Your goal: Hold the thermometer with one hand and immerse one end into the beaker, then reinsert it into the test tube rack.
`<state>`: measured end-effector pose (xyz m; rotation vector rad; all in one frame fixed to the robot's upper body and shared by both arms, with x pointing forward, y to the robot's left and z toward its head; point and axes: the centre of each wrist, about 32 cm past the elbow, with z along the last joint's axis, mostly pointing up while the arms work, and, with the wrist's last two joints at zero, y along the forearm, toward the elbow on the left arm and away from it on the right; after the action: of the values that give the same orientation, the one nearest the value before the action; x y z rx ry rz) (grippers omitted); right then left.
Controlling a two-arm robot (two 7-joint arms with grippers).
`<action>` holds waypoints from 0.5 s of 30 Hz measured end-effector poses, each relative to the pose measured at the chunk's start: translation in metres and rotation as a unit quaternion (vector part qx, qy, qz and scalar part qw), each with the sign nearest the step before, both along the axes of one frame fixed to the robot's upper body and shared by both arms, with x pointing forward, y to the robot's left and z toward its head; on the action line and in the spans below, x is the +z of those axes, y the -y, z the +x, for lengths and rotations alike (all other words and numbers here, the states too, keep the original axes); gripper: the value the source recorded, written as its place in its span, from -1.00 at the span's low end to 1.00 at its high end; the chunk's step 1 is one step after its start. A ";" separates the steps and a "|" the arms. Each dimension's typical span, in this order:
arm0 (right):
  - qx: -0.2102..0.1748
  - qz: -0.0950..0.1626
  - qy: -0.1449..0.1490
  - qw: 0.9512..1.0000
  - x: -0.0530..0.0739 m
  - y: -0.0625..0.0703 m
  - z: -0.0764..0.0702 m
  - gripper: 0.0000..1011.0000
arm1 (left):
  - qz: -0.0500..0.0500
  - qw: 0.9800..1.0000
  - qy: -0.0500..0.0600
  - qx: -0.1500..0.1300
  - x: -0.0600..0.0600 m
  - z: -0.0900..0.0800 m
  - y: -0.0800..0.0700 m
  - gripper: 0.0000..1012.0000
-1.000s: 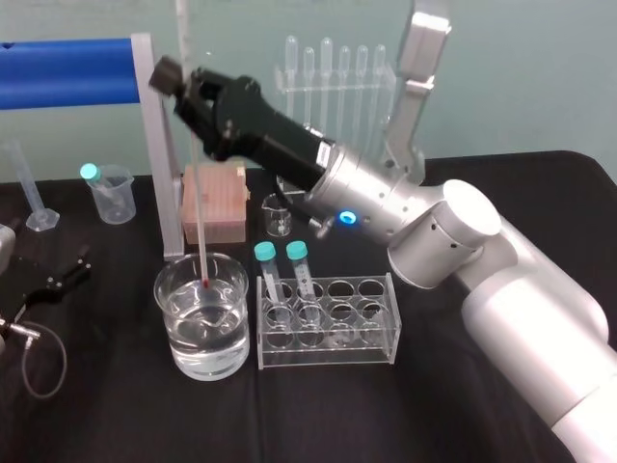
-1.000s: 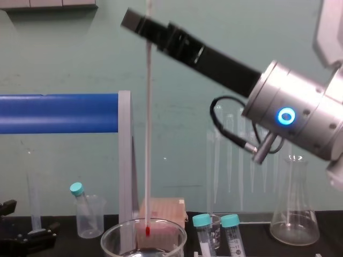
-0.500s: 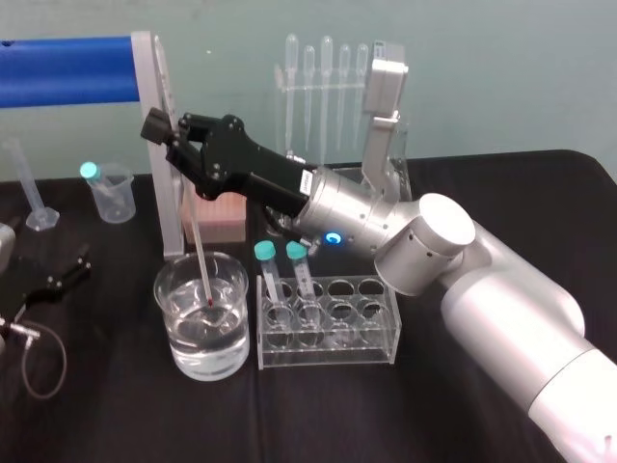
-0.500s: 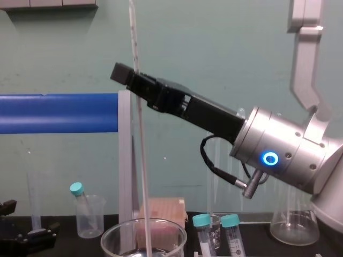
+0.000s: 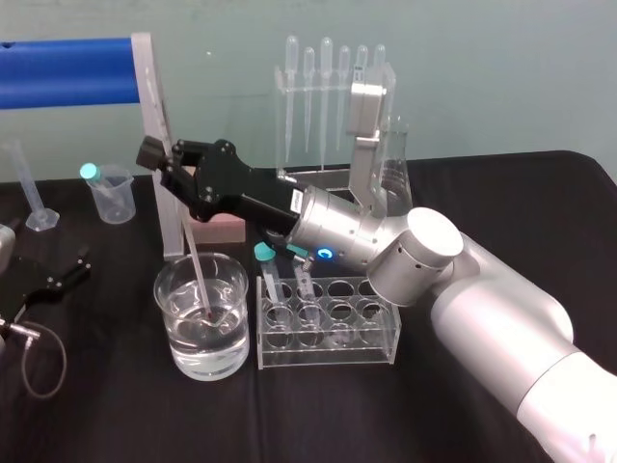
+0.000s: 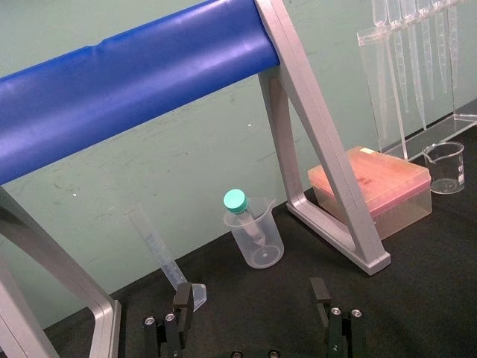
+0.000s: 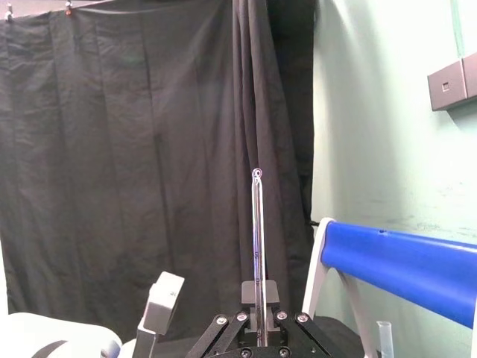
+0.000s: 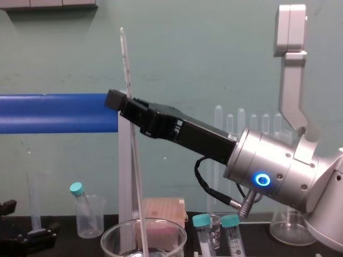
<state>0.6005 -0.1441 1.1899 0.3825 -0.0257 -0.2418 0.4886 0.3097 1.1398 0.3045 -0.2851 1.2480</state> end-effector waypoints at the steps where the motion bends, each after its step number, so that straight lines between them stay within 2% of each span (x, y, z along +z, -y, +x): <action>1: 0.000 -0.001 0.000 1.000 0.000 0.000 0.000 -0.89 | 0.000 1.000 0.000 0.000 0.000 0.000 0.000 0.99; 15: -0.005 -0.005 -0.003 1.000 -0.004 0.002 0.000 -0.89 | 0.000 1.000 0.000 0.000 0.000 0.000 0.000 0.99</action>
<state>0.6009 -0.1461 1.1861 0.3721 -0.0235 -0.2529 0.4886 0.3097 1.1398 0.3045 -0.2851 1.2480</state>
